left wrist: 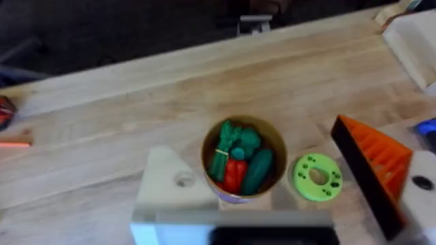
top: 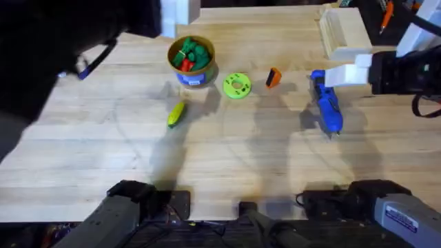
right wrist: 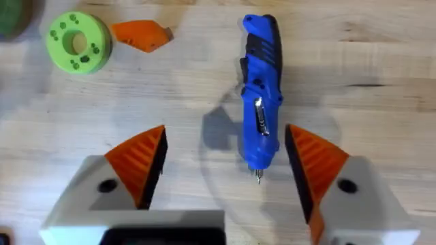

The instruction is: Pick up the gripper from the table and insert it into the empty holder that is missing its gripper. Then pick up a screw, insert it into the mounting hole, and use the screwdriver to tighten it. Finally, clean up the table by picking up the vegetable and placing it into the bucket.

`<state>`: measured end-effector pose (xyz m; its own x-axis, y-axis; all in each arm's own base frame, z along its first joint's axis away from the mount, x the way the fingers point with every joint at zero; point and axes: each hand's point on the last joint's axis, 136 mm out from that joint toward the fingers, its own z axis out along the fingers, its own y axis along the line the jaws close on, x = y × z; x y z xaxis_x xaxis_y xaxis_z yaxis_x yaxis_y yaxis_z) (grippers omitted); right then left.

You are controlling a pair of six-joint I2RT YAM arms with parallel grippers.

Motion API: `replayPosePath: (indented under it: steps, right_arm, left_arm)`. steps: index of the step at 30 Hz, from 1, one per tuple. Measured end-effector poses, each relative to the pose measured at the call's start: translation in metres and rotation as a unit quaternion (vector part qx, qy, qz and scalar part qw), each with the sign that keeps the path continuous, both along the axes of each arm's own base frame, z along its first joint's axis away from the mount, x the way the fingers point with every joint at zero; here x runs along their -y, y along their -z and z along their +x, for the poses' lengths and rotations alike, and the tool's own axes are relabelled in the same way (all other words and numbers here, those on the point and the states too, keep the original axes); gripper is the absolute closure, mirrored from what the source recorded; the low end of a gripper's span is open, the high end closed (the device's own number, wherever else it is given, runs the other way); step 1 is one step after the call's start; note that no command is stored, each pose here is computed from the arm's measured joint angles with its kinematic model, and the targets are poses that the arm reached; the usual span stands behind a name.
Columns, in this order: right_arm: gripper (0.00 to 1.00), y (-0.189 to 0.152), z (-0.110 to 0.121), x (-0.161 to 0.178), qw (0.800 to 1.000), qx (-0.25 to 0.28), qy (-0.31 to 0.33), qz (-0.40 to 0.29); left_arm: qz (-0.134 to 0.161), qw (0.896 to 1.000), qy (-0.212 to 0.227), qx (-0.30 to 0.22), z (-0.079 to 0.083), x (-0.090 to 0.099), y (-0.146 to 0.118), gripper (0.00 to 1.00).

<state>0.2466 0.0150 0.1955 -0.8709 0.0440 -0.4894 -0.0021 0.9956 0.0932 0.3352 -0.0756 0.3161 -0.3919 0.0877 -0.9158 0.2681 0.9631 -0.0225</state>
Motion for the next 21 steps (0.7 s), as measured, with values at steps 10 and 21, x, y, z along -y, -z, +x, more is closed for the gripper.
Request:
replayPosePath:
  steps: [10,21]
  right_arm:
    - [0.009,0.0,0.0,0.0,1.0,0.0,0.0,0.0]
    - [0.009,0.0,0.0,0.0,1.0,0.0,0.0,0.0]
  left_arm:
    - [-0.003,0.998,-0.044,0.048,-0.027,-0.033,-0.008,0.014]
    - [-0.023,0.988,-0.059,0.143,-0.058,-0.047,0.049,0.014]
